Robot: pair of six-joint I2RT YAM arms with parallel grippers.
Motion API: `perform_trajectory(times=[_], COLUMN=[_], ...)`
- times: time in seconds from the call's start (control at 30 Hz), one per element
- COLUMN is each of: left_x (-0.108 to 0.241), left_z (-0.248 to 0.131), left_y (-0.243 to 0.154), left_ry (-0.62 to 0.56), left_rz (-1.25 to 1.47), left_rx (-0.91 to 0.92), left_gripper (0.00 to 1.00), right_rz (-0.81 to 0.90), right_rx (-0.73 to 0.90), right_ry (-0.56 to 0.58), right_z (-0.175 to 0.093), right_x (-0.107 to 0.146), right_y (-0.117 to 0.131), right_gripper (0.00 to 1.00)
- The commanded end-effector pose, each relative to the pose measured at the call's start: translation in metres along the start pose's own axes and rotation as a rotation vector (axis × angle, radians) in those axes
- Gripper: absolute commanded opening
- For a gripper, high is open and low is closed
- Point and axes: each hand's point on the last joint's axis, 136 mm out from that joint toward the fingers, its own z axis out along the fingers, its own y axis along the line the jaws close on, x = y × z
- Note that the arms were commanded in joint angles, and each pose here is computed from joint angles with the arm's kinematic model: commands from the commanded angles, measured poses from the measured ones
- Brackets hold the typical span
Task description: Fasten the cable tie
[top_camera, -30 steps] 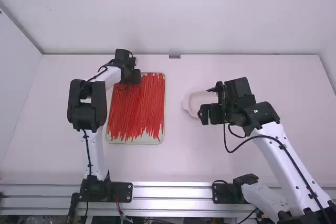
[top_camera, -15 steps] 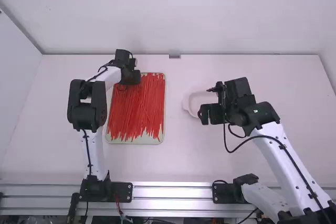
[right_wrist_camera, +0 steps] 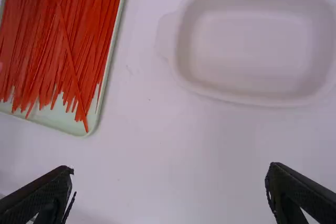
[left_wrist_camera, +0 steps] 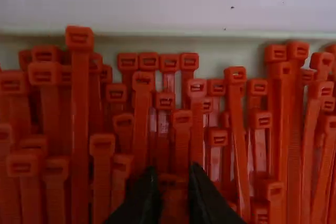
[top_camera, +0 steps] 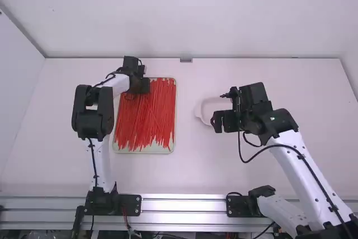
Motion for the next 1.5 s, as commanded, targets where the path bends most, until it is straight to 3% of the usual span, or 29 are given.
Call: perform_trajectory(times=[0.0,0.17,0.53,1.47], left_x=[0.010,0.000,-0.020,0.001], left_z=[0.006,0.002,-0.009,-0.002], left_y=[0.001,0.003,0.000,0.008], left_ry=[0.026,0.010,-0.015,0.032], left_rz=[0.009,0.012,0.015,0.008], left_rx=[-0.009,-0.032,-0.030,-0.062], left_gripper=[0.13,0.12,0.23,0.22], right_rz=[-0.002,0.002,0.001,-0.002], right_rx=[-0.005,-0.005,-0.005,-0.004], right_ry=[-0.024,-0.024,-0.023,-0.023], right_z=[-0.006,-0.006,-0.006,-0.006], right_x=[-0.010,-0.010,-0.009,-0.009], right_y=[0.002,0.002,0.002,0.002], right_gripper=[0.98,0.98,0.98,0.98])
